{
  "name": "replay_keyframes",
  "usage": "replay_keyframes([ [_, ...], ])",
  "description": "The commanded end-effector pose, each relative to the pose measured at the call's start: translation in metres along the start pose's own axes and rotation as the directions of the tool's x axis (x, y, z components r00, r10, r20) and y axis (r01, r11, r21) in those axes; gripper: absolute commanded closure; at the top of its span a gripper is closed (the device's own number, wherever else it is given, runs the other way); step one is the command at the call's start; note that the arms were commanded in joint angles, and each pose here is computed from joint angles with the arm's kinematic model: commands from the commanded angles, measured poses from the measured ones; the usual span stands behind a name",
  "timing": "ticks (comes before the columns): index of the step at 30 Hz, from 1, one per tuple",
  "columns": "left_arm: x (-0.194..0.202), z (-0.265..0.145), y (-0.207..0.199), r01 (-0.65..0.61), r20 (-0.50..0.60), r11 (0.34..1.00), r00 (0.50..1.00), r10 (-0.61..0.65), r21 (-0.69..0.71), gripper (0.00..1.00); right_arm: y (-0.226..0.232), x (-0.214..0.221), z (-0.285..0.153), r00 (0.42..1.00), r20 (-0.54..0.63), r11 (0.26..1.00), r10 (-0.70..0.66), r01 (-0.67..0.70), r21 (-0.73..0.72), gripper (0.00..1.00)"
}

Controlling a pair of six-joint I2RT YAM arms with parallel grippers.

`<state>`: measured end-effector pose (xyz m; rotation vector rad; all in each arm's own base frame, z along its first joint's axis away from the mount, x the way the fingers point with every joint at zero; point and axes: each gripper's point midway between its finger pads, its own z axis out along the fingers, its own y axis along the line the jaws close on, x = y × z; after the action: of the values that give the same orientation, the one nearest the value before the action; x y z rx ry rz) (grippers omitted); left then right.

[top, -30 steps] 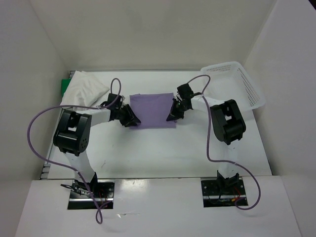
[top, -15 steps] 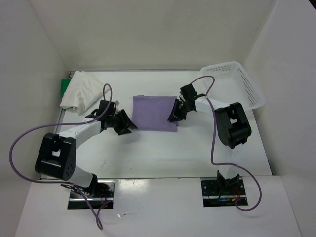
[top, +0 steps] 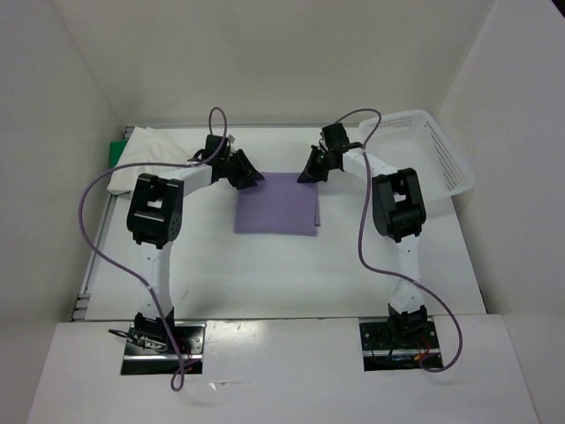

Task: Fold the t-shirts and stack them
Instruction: Smooth out wrinkles on the folded tshirt

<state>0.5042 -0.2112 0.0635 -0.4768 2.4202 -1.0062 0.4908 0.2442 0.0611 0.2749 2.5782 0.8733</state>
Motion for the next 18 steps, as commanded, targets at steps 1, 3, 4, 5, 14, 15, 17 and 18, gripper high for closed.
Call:
replay_keyframes([
  [1,-0.036,0.005,0.004,0.022,0.057,0.999,0.998,-0.023,0.028,0.53,-0.022,-0.023,0.006,0.999,0.031,0.999,0.022,-0.023,0.04,1.0],
  [3,-0.044,0.01,0.014,0.041,0.083,0.999,0.996,-0.042,0.01,0.53,-0.031,-0.028,0.014,0.999,0.025,0.999,0.035,-0.036,0.039,1.0],
  [4,-0.051,0.009,0.009,0.031,0.103,0.999,0.994,-0.033,0.017,0.53,-0.035,-0.034,0.014,0.999,0.03,0.998,0.044,-0.046,0.044,1.0],
  [5,-0.056,0.013,0.018,0.042,0.108,0.999,0.993,-0.043,0.01,0.53,-0.041,-0.035,0.015,0.998,0.027,0.997,0.056,-0.057,0.053,1.0],
  [14,-0.079,-0.039,0.027,0.072,0.188,0.996,0.979,-0.079,0.046,0.19,-0.022,-0.035,0.002,0.999,0.002,0.999,0.04,-0.04,-0.009,0.85],
  [15,-0.077,-0.05,0.033,0.054,0.209,0.998,0.976,-0.058,0.021,0.17,-0.006,-0.04,-0.012,1.0,0.014,0.999,0.025,-0.024,-0.047,0.74],
  [17,-0.067,-0.054,0.042,0.038,0.195,0.999,0.98,-0.034,-0.017,0.16,0.007,-0.04,-0.026,1.0,0.019,0.997,0.002,0.0,-0.081,0.59],
  [18,-0.061,-0.053,0.047,0.014,0.178,1.0,0.984,-0.009,-0.025,0.16,0.013,-0.04,-0.034,1.0,0.024,0.995,-0.004,0.007,-0.095,0.56],
])
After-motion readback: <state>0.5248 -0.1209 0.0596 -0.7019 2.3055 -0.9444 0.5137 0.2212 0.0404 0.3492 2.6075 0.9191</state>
